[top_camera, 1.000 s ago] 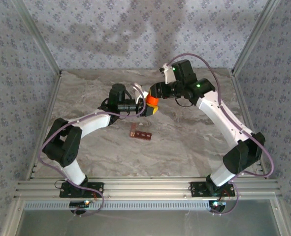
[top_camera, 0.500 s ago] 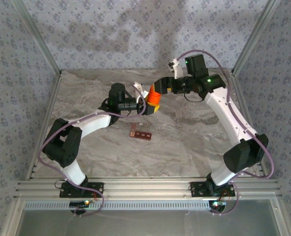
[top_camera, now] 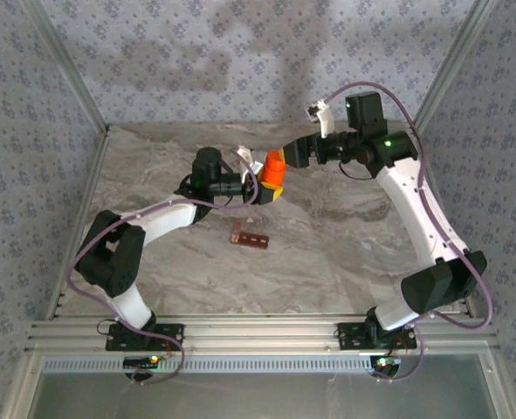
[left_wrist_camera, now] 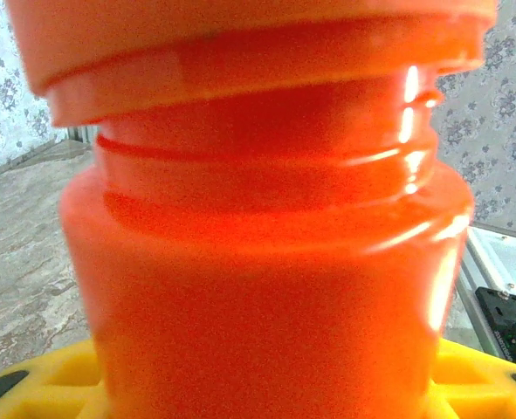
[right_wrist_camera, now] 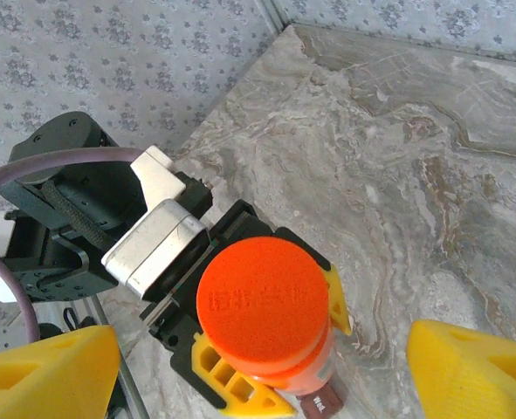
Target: Sort the pills into containers
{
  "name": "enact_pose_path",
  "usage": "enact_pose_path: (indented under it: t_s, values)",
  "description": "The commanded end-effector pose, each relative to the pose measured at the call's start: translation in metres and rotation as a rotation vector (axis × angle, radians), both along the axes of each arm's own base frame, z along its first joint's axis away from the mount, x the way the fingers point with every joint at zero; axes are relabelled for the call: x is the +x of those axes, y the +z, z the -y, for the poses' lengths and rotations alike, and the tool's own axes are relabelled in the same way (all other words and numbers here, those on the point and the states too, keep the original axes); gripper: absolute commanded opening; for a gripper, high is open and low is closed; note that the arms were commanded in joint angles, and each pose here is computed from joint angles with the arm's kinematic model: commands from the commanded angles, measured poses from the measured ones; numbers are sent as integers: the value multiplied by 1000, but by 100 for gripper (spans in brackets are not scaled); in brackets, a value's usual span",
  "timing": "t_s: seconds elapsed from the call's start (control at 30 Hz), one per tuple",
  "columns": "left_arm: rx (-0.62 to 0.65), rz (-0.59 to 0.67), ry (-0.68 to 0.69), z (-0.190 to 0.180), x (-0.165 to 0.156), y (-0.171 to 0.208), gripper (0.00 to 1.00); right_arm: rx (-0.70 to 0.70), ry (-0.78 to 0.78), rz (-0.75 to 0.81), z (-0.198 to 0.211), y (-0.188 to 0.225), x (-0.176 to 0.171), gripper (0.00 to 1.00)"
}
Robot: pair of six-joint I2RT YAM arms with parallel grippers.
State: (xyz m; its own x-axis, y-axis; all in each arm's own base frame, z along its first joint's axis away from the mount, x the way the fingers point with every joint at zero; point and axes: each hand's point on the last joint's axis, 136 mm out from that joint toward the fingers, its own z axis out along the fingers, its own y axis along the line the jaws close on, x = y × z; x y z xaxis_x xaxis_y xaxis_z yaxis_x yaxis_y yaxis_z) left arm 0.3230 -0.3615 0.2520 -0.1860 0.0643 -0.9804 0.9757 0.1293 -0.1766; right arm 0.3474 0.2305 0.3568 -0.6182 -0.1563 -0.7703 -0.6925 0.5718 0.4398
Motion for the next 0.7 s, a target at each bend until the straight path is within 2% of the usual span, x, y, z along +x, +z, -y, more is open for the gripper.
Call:
enact_pose_path:
  t_s: [0.0, 0.43, 0.67]
  values:
    - [-60, 90, -47, 1, -12, 34, 0, 12, 61, 22, -9, 6, 1, 87]
    - [-67, 98, -52, 1, -13, 39, 0, -19, 115, -42, -26, -16, -1, 76]
    - [-68, 99, -50, 2, -12, 40, 0, -33, 130, -70, -28, -28, -6, 60]
